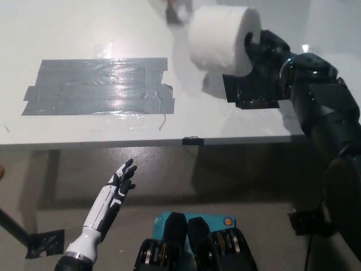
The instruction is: A person hands over a roll of toilet paper to the robot , and the robot inserts its right thumb into the hole in the centre to grab the roll, and then places it on the balck area on the desk.
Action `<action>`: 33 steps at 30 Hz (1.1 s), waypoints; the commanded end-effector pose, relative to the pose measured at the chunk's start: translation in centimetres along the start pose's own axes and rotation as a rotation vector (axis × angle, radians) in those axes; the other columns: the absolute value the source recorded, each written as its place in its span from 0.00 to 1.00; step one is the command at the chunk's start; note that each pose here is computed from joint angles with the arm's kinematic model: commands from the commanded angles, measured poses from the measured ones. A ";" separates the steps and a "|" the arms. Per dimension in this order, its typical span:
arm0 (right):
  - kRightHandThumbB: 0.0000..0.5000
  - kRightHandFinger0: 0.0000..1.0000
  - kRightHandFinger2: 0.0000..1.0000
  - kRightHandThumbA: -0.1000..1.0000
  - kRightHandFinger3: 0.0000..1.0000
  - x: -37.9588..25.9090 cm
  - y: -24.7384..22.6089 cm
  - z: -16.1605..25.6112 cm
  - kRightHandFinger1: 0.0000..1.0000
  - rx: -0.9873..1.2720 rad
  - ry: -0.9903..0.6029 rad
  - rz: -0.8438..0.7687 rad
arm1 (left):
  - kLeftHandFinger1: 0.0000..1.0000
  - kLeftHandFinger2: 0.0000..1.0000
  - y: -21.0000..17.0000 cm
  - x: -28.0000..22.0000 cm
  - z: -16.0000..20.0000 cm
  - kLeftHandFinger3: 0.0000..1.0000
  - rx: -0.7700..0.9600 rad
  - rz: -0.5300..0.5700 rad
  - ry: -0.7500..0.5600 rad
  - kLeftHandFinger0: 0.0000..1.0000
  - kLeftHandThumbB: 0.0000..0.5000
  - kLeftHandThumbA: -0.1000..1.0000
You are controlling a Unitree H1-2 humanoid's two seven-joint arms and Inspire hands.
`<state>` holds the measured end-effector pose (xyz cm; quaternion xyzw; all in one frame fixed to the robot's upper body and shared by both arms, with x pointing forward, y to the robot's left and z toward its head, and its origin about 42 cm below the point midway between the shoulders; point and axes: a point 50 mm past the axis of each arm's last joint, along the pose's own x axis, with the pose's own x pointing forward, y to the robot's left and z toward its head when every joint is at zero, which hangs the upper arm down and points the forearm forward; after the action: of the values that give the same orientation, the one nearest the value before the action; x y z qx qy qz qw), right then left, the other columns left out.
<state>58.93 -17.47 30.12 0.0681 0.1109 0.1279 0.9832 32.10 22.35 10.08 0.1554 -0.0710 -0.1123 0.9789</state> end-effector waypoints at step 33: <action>0.26 0.07 1.00 0.00 1.00 -4.3 -8.4 10.4 0.65 -1.091 0.144 -0.079 | 0.97 0.95 1.1 0.4 0.6 1.00 0.047 0.002 -0.061 0.86 0.02 1.00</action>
<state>58.74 -27.71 35.47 -0.3961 0.1371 0.1204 0.8999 32.31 22.86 9.92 0.1670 -0.0745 -0.1147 0.9764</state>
